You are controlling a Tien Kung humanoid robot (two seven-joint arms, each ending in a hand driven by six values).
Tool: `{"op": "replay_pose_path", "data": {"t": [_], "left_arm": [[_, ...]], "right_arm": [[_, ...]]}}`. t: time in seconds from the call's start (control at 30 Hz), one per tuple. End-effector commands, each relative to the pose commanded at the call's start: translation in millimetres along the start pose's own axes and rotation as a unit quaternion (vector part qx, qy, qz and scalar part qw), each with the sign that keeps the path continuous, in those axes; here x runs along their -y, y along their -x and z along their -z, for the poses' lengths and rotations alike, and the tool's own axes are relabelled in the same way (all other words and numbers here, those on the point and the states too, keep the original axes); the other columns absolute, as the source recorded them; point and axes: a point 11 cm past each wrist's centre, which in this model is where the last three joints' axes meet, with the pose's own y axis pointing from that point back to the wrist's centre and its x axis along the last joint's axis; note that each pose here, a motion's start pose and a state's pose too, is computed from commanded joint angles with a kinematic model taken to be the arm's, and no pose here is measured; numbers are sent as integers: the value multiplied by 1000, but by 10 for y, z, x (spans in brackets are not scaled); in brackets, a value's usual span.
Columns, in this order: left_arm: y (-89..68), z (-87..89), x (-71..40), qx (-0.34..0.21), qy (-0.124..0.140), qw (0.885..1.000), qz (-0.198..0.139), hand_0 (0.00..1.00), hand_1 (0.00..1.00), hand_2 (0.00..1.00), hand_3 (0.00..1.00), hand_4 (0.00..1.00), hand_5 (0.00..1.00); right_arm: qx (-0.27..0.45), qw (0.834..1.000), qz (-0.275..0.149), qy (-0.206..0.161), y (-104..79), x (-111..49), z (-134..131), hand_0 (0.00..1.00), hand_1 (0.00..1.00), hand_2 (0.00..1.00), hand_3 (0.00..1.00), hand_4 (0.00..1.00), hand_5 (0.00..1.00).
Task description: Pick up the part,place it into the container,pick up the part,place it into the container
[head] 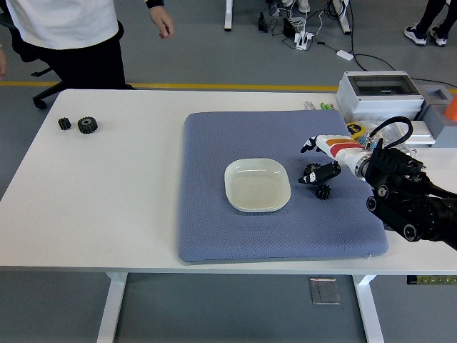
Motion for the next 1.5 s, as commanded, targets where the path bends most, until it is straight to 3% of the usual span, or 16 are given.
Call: {"op": "replay_pose_path", "data": {"t": [0.07, 0.1, 0.77, 1.13, 1.5], "left_arm": [[0, -1, 0, 0, 0, 1000, 0, 647, 616, 696, 574, 685, 591], [0, -2, 0, 0, 0, 1000, 0, 647, 616, 696, 574, 686, 592], [34, -72, -9, 0, 5, 1000, 3, 648, 623, 703, 574, 685, 592], [43, -89, -11, 1, 7, 1000, 4, 649, 628, 703, 574, 683, 590], [48, -105, -13, 1, 9, 1000, 4, 651, 628, 705, 574, 683, 594]], "right_arm": [[-4, 1000, -1, -3, 7, 3, 10, 606, 696, 753, 696, 965, 413], [-5, 1000, -1, -4, 10, 4, 14, 533, 661, 729, 660, 954, 410], [-14, 1000, -3, 28, 111, -35, -259, 481, 643, 711, 618, 926, 403], [-20, 1000, -1, 5, 158, -4, -92, 433, 620, 703, 610, 913, 390], [-19, 1000, -8, 8, 133, 7, -79, 383, 600, 697, 596, 893, 395]]}}
